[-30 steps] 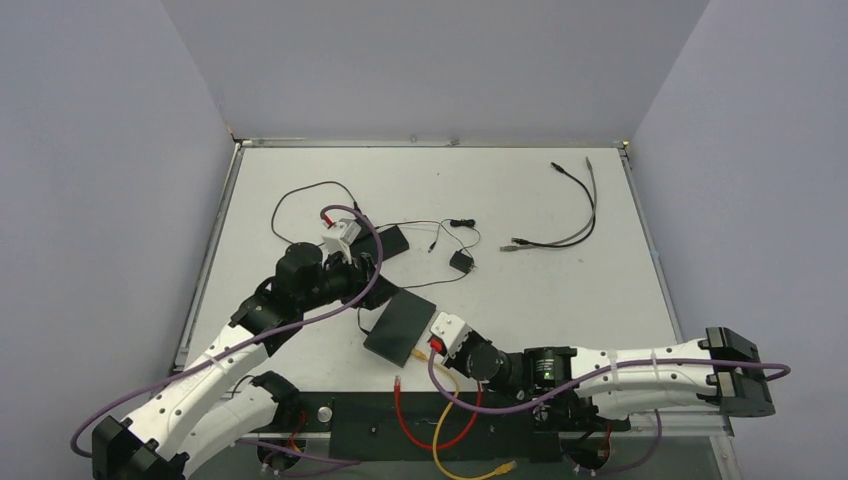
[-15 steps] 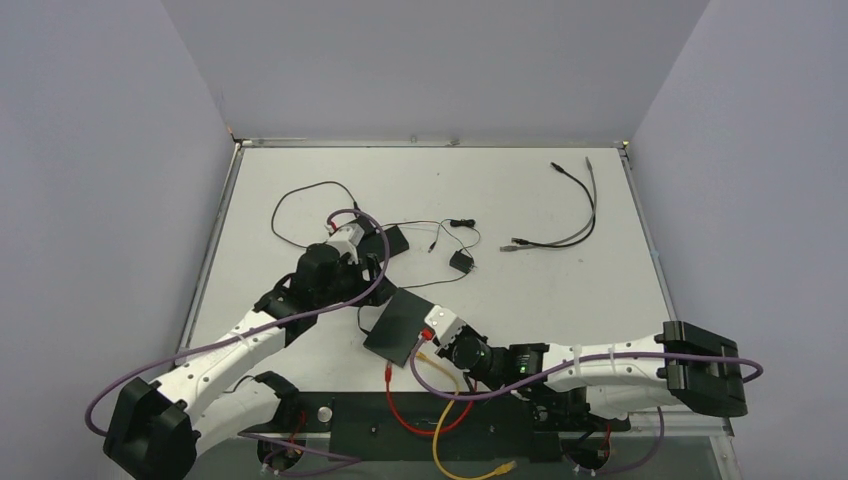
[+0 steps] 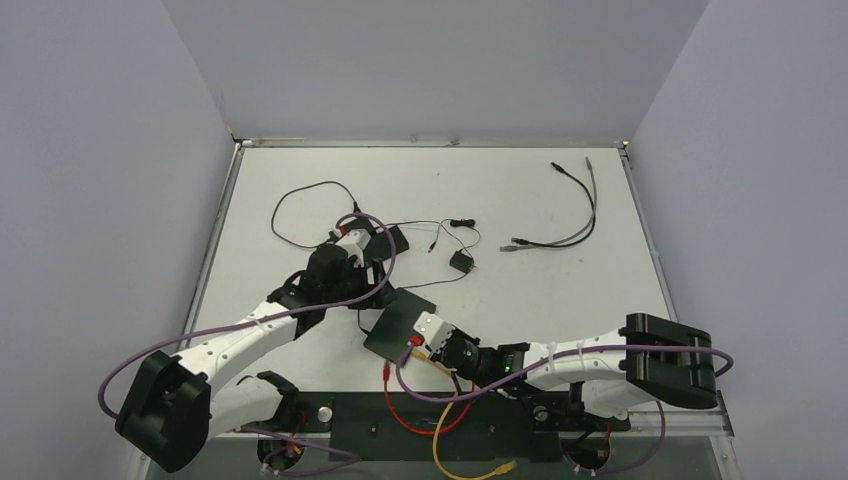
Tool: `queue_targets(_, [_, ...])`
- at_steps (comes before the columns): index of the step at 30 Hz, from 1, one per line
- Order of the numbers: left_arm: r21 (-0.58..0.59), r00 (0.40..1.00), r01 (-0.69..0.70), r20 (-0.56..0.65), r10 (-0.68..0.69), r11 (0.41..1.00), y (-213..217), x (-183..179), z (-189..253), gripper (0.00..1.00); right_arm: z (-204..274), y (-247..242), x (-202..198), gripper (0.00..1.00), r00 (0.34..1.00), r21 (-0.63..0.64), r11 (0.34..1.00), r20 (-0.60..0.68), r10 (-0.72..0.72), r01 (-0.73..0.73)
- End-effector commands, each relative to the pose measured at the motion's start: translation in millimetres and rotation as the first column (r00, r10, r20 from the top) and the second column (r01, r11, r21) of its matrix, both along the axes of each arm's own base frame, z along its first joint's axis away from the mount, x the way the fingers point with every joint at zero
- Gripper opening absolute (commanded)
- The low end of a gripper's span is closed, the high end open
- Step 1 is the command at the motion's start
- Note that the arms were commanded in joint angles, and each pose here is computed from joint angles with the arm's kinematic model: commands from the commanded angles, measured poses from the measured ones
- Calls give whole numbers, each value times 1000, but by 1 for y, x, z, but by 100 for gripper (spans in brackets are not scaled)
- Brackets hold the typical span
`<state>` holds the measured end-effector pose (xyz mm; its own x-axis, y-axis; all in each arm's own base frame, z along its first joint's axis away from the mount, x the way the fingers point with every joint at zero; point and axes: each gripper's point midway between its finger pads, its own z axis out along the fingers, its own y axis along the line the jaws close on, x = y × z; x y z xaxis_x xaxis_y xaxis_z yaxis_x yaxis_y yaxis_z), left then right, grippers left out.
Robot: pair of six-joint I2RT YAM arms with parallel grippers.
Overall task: Insert the plug into the switch port
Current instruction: Insert the connector into the switch port.
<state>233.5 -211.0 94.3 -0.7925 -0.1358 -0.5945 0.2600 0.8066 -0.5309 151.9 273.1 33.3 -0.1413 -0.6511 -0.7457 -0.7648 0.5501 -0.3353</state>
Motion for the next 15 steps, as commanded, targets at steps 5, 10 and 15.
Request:
queue_targets(5, [-27, 999, 34, -34, -35, 999, -8, 0, -15, 65, 4, 19, 9, 0, 1000, 63, 998, -28, -5, 7])
queue_targets(10, [-45, 998, 50, -34, -51, 998, -13, 1, -18, 65, 3, 26, 8, 0, 998, 74, 997, -60, 6, -1])
queue_targets(15, [-54, 997, 63, -51, -66, 997, -16, -1, -25, 64, 0, 33, 7, 0, 997, 86, 996, -79, 15, -8])
